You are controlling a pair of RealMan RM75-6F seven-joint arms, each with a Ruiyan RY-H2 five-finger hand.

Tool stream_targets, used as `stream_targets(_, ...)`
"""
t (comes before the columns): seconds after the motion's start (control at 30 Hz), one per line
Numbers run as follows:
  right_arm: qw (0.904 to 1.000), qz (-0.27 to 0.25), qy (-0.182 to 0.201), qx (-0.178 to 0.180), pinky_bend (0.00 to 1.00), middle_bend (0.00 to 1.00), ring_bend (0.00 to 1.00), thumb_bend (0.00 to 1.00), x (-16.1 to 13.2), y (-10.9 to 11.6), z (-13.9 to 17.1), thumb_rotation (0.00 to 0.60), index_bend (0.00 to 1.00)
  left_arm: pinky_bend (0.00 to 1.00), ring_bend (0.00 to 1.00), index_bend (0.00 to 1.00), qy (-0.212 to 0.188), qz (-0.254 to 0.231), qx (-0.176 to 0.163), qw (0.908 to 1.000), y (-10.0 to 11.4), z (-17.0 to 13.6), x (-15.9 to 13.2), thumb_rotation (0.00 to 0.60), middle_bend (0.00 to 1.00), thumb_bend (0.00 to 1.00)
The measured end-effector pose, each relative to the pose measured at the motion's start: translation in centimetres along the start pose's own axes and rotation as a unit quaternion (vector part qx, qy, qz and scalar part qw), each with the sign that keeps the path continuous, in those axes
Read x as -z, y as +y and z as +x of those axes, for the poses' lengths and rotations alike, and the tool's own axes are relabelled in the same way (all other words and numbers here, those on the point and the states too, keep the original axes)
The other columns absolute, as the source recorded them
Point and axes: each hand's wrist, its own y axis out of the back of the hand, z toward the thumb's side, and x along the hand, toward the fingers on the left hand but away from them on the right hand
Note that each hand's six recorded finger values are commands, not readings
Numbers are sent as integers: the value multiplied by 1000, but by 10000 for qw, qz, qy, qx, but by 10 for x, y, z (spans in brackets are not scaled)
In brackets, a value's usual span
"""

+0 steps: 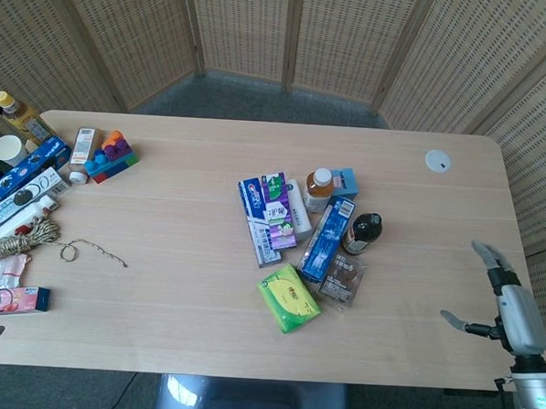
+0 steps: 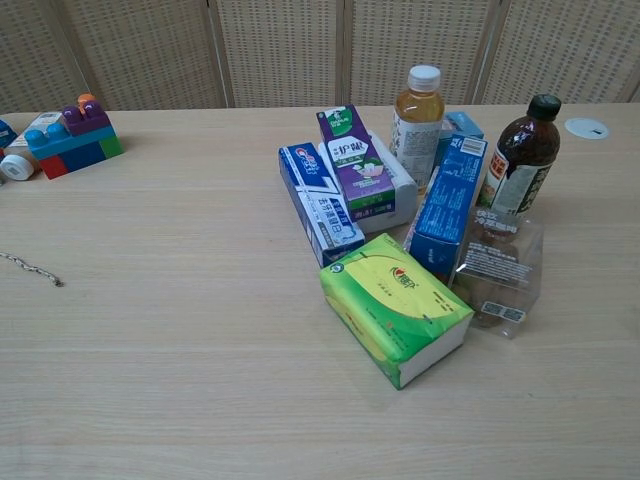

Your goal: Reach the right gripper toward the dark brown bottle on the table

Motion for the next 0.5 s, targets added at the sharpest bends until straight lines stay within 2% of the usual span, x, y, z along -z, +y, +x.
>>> stream_targets(0.2, 9971, -567, -109, -499, 0, 0, 0, 0, 17, -32, -37, 600, 0, 0, 0, 83, 57, 19, 31, 10000, -2, 3, 2, 600, 0, 129)
stream_targets(0.37, 9885, -1246, -381, -769, 0, 0, 0, 0, 31, -50, -62, 600, 0, 0, 0, 84, 81, 48, 91, 9999, -6, 5, 2, 600, 0, 130)
stream_targets(0.5, 9825, -1528, -517, -931, 0, 0, 0, 0, 38, -68, -85, 600, 0, 0, 0, 84, 114, 68, 101, 9999, -8, 8, 2, 600, 0, 130)
